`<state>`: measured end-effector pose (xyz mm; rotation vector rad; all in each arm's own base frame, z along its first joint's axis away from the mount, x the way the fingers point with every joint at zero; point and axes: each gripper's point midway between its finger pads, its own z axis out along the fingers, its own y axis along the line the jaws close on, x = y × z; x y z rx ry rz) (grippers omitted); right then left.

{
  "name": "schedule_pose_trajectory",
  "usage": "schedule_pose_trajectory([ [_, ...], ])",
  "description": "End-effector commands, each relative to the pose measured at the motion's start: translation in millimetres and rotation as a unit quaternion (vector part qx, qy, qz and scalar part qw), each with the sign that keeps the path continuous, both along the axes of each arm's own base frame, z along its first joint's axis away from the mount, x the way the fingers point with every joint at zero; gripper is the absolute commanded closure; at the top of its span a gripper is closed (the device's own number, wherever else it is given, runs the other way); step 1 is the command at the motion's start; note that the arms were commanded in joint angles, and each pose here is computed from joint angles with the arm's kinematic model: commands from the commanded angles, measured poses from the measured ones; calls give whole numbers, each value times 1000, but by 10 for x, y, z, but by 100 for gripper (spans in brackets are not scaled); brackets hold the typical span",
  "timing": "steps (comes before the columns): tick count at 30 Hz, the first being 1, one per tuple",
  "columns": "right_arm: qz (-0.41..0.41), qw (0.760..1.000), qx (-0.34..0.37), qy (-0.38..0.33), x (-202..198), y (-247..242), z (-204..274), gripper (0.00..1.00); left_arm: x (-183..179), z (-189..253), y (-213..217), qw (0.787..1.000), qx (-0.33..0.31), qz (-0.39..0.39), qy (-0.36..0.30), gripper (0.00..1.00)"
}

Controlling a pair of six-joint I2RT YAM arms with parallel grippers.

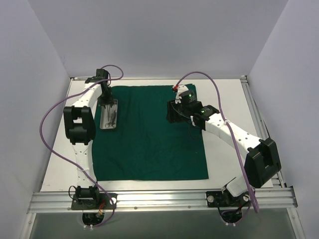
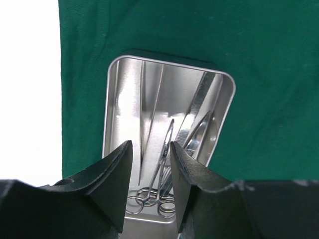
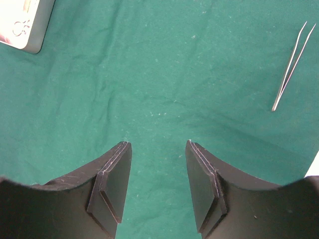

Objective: Open and lay out the surgical kit
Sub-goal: Pick up the medical item from the container.

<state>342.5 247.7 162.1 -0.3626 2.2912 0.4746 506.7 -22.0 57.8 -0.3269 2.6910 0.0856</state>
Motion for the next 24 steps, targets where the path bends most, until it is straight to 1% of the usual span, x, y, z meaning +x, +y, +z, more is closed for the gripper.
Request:
schedule_pose_trajectory([
  [1,8,1000,7,-10,-4,46,78,52,-25,32,82,1000,21,3,0,54],
  [8,10,1000,8,-9,-9,58,81,52,-41,-160,94,999,26,0,21,55],
  [13,8,1000,7,-11,-17,35,97,52,-44,-271,93,999,26,1,30,62],
  [15,8,1000,7,-11,-17,35,93,52,-52,-298,101,999,26,1,34,63],
  [18,7,1000,9,-11,-19,35,95,52,-60,-357,94,999,24,1,39,68],
  [19,7,1000,8,-11,-24,31,93,52,-49,-369,81,999,23,-1,39,73],
  [22,7,1000,8,-11,-27,29,104,52,-32,-308,85,999,22,-1,34,81],
  [23,7,1000,9,-13,-28,33,119,52,-22,-271,81,999,21,-1,30,90],
  [24,5,1000,8,-13,-24,21,118,52,-24,-235,79,999,21,-1,29,93],
])
